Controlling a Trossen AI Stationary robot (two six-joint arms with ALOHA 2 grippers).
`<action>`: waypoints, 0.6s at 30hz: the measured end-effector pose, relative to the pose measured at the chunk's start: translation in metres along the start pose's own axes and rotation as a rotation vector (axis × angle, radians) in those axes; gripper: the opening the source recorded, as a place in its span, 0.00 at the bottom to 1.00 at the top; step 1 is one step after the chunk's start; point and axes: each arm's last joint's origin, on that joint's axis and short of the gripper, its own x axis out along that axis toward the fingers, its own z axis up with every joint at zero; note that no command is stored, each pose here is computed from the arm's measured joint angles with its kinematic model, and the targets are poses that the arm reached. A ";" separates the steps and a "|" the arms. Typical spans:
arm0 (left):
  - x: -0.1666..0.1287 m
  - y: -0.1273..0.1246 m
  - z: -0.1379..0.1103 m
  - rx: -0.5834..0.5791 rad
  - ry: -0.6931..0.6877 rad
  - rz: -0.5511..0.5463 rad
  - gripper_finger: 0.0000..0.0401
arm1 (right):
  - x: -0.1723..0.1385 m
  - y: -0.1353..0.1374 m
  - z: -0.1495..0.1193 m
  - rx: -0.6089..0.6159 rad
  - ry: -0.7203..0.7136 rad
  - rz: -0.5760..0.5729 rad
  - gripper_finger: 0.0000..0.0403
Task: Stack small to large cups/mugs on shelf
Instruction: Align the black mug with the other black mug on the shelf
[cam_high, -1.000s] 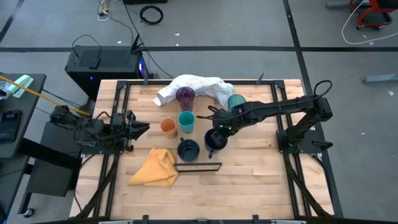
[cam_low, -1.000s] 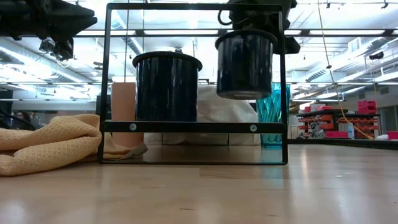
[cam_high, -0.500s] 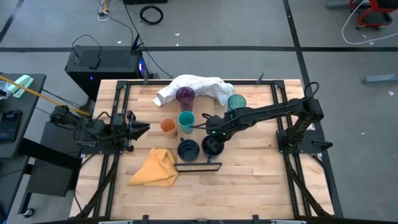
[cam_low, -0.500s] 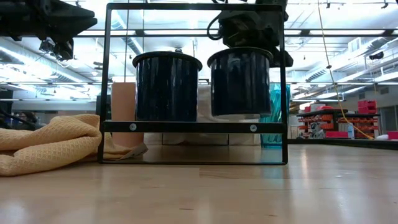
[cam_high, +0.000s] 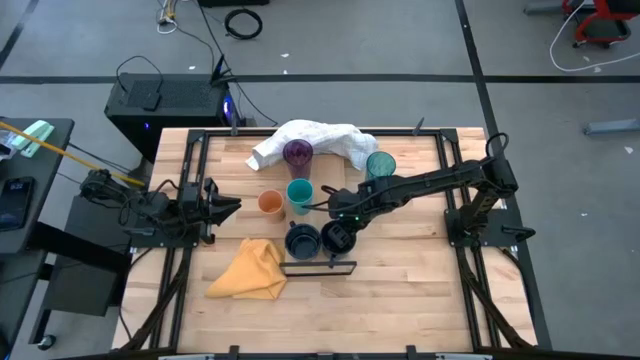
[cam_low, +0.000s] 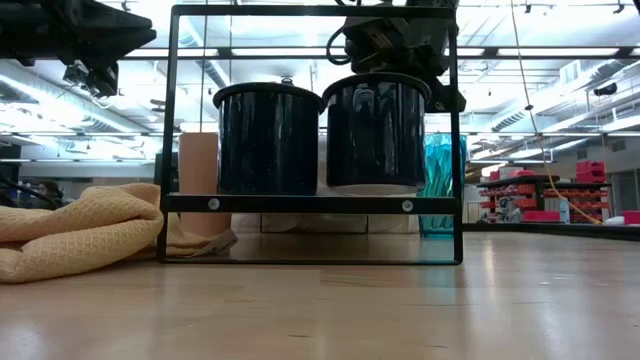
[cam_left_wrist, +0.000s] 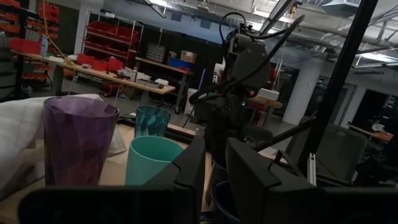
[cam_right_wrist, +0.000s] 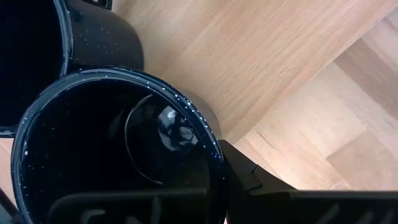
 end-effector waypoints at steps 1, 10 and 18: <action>0.000 0.000 0.000 0.000 0.000 0.000 0.18 | 0.000 0.000 0.000 -0.003 0.000 -0.001 0.04; 0.000 0.000 0.000 0.000 0.001 0.000 0.20 | 0.006 0.000 0.000 -0.030 0.016 -0.014 0.04; 0.000 0.000 0.000 0.000 0.000 0.000 0.18 | 0.007 0.000 0.000 -0.033 0.017 -0.014 0.04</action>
